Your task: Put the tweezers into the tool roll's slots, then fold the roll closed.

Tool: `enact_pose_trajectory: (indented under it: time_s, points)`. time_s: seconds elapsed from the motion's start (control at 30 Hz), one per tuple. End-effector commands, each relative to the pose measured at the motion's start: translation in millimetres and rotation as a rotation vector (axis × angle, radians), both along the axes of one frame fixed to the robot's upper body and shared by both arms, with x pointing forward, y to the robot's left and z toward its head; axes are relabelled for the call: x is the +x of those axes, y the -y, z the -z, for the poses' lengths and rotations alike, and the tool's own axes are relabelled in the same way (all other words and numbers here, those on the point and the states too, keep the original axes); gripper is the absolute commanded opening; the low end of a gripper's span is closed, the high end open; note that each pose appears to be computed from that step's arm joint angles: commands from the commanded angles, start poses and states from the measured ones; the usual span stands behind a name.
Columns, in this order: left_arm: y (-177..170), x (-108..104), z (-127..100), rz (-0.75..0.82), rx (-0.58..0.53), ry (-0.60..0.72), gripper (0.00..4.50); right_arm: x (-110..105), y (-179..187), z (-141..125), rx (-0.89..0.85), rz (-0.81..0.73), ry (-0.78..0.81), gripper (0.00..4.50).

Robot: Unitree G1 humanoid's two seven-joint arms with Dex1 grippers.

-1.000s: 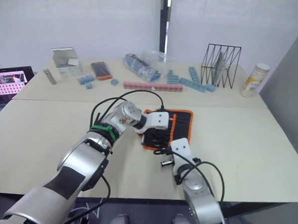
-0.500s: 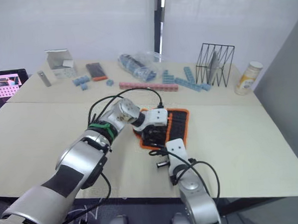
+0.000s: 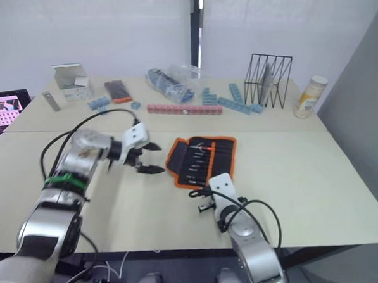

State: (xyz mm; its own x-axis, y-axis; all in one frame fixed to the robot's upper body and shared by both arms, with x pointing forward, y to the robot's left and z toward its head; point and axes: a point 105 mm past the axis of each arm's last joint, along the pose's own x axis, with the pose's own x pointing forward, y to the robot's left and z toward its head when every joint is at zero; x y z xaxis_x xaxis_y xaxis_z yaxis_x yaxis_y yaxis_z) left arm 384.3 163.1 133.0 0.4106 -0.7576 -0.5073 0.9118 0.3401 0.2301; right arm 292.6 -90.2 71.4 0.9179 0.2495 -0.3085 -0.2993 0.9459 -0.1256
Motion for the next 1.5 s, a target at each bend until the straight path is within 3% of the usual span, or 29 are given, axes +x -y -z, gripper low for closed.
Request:
enact_pose_trajectory:
  time_s: [0.03,0.23,0.43,0.67,0.8,0.93,1.07,1.27,1.5]
  points:
    - [-25,-14,-27,-0.126,-0.121,0.103,4.49,-1,25,8,-0.031,0.063,-0.037,0.00]
    - [-89,-58,-23,-0.444,-0.233,0.122,4.49,1,34,-11,-0.021,0.055,0.040,0.00]
    - [-137,-108,-8,-0.717,-0.267,0.164,4.49,14,35,-15,-0.016,0.036,0.065,0.00]
    - [-154,-144,4,-0.904,-0.273,0.192,4.49,24,26,-3,-0.015,-0.005,0.042,0.00]
    - [-154,-154,6,-0.946,-0.271,0.186,4.49,24,22,6,-0.021,-0.029,0.012,0.00]
    - [-151,-151,8,-0.962,-0.288,0.173,4.49,21,18,14,-0.023,-0.041,-0.018,0.00]
    - [-142,-134,14,-0.989,-0.326,0.139,4.49,18,13,23,-0.023,-0.051,-0.050,0.00]
    - [-126,-90,36,-1.053,-0.342,0.078,4.49,13,7,29,-0.027,-0.056,-0.062,0.00]
    - [-109,-37,58,-1.124,-0.286,0.044,4.49,14,6,22,-0.024,-0.051,-0.040,0.00]
